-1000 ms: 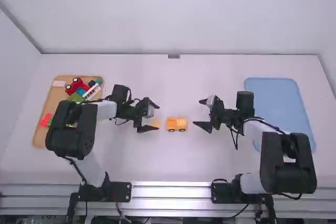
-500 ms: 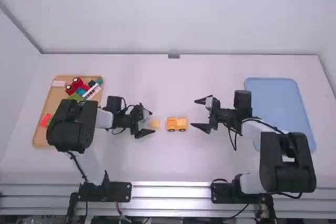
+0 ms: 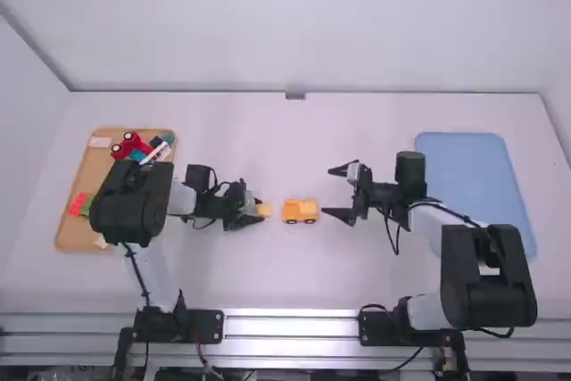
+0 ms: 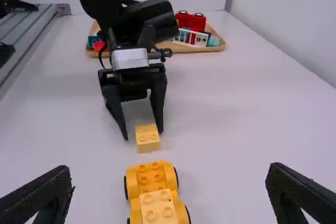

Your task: Assemble lego blocks to make yellow taxi

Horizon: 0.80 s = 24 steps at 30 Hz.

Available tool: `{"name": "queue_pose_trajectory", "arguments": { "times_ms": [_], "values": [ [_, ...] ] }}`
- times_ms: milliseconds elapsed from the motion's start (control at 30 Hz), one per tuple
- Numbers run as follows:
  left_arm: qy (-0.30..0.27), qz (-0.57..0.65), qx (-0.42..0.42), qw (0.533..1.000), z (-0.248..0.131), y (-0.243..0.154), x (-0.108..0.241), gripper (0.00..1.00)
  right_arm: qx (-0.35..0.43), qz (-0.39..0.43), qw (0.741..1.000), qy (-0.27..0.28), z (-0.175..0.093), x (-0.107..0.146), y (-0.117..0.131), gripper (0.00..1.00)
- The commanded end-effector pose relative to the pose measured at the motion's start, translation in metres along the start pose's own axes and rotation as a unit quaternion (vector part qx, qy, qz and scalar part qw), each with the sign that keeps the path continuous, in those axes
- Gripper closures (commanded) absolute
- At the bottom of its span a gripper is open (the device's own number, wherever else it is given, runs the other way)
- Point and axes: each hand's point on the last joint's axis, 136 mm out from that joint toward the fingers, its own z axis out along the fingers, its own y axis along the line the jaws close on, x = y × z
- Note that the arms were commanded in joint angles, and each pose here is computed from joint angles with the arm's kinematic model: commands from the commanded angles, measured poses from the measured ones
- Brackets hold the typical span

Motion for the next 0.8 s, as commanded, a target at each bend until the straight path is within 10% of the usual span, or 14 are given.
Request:
{"name": "queue_pose_trajectory", "arguments": {
  "times_ms": [0,767],
  "values": [
    [0.0,0.012,0.011,1.0,0.005,-0.006,0.002,0.58,0.001,-0.004,1.0,-0.004,-0.002,-0.004,0.001,0.01],
    [-0.019,0.039,-0.005,0.999,0.006,0.002,-0.045,0.9,0.019,0.006,0.997,0.081,0.013,0.037,0.016,0.02]
  ]
}}
